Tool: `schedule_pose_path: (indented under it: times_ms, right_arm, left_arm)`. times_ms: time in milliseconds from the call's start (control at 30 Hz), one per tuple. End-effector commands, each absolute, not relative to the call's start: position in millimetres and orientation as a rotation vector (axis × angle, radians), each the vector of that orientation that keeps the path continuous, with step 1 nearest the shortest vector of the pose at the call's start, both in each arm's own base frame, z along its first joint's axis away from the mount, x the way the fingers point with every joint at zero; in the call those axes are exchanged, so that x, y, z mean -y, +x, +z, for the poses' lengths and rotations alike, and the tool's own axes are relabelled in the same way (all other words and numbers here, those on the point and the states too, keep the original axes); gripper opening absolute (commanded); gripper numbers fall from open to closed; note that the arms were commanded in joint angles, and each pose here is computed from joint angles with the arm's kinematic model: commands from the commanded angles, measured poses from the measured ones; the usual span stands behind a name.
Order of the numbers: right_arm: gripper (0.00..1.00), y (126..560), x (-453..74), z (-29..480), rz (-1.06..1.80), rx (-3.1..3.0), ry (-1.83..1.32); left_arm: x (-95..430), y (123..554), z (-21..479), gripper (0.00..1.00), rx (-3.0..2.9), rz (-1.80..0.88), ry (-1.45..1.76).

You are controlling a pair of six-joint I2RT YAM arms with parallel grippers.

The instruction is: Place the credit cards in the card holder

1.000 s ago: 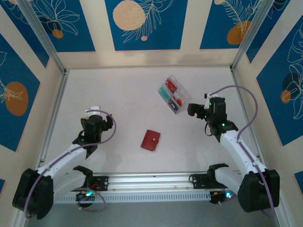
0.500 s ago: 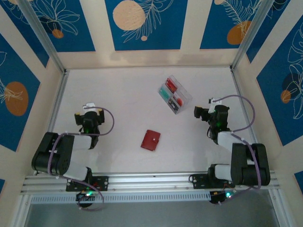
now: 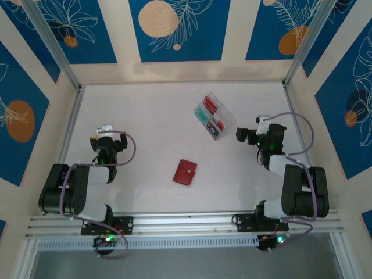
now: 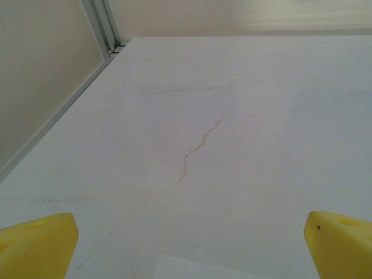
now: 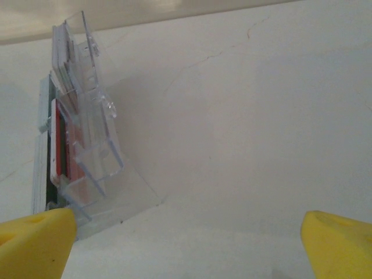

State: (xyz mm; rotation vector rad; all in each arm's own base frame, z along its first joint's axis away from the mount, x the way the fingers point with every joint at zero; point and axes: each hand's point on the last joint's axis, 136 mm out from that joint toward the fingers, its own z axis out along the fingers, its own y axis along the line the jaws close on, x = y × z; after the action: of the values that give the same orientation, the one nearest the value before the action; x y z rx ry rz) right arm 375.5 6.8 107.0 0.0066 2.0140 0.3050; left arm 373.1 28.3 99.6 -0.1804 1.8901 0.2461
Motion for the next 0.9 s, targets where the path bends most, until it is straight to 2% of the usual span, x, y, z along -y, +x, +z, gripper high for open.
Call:
schedule_pose_path:
  times_ms: [0, 167, 400, 567, 767, 867]
  right_arm:
    - [0.99, 363.3, 4.0, 126.9, 0.317, -1.868, 0.084]
    - [0.99, 371.8, -13.0, 134.0, 0.429, -1.84, 0.002]
    - [0.99, 392.2, -33.6, 98.7, 0.318, -1.914, -0.078]
    - [0.99, 392.1, -39.7, 96.2, 0.337, -1.937, -0.118]
    - [0.99, 390.8, -42.7, 95.0, 0.336, -1.944, -0.136]
    - [0.99, 391.4, -43.3, 94.7, 0.324, -1.944, -0.137]
  left_arm:
    - [-26.2, 376.5, 111.7, 1.0, -1.835, 0.211, -0.179]
    - [-26.4, 376.5, 111.9, 1.0, -1.835, 0.211, -0.18]
    - [-24.9, 378.1, 111.7, 1.0, -1.843, 0.211, -0.172]
    - [-20.8, 385.2, 109.2, 1.0, -1.876, 0.219, -0.145]
    - [23.8, 402.7, 96.4, 1.0, -1.958, 0.077, 0.122]
    - [25.0, 402.7, 95.6, 1.0, -1.959, 0.053, 0.126]
